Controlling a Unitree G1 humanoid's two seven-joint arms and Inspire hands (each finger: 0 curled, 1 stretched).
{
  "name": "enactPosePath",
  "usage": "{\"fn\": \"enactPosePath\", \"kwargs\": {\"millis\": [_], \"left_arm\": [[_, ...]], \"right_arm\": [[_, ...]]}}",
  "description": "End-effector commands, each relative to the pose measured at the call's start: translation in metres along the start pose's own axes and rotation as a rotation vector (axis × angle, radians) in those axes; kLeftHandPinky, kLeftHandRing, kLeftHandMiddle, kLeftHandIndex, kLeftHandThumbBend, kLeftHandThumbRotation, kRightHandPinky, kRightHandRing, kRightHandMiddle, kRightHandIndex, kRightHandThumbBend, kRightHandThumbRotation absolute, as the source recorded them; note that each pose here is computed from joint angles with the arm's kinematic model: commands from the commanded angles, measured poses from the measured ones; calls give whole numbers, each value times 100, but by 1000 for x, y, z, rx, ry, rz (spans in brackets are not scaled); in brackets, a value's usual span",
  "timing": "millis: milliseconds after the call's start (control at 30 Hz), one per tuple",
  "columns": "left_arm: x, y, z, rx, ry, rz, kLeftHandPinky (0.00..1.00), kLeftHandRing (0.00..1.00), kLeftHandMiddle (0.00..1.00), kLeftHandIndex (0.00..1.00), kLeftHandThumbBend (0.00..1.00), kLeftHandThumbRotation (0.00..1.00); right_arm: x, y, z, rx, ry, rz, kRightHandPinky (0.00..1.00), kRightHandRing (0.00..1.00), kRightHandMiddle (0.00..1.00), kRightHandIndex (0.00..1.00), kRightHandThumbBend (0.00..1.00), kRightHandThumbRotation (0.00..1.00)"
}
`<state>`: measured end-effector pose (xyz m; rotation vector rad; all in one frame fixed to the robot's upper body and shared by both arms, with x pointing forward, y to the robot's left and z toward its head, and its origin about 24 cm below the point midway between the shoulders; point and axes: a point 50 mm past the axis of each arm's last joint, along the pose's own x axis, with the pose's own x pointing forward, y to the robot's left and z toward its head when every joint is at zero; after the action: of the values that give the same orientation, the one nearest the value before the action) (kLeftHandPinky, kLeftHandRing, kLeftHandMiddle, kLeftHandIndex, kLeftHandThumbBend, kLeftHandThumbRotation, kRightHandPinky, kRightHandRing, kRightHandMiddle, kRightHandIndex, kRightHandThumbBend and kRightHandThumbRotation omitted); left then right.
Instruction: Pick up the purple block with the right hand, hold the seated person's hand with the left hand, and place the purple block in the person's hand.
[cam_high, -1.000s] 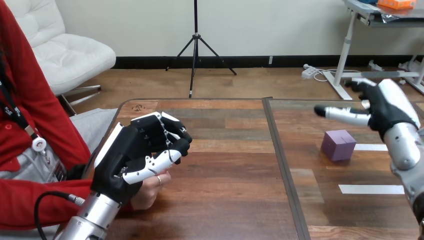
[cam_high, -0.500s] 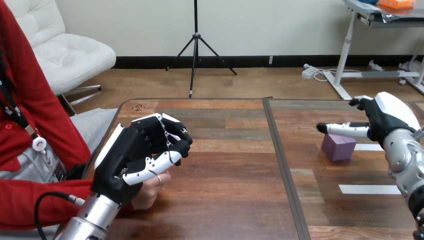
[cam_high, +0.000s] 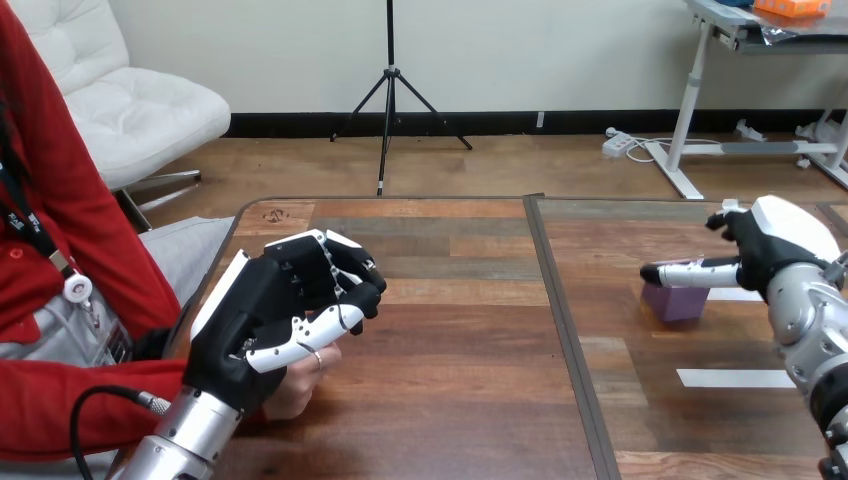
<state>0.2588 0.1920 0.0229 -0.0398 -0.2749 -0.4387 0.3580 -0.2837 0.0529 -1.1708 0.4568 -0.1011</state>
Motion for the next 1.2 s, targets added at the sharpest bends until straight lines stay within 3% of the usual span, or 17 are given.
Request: {"fn": "enactPosePath", "kwargs": {"millis": [0, 100, 933, 1167], "left_arm": [[12, 1, 15, 34, -64, -30, 27, 41, 51, 48, 53, 17], [12, 1, 15, 41, -67, -26, 27, 41, 51, 48, 53, 17], [9, 3, 19, 45, -69, -16, 27, 41, 50, 47, 52, 18], [9, 3, 20, 49, -74, -15, 27, 40, 50, 47, 52, 18]], "right_arm": [[5, -19, 32, -11, -67, -41, 77, 86, 87, 86, 100, 54], [5, -16, 32, -12, -39, -17, 77, 86, 87, 86, 100, 54], [3, 6, 30, 17, -7, 49, 65, 80, 83, 82, 100, 50], [2, 10, 30, 24, -5, 64, 66, 79, 83, 82, 100, 50]]}}
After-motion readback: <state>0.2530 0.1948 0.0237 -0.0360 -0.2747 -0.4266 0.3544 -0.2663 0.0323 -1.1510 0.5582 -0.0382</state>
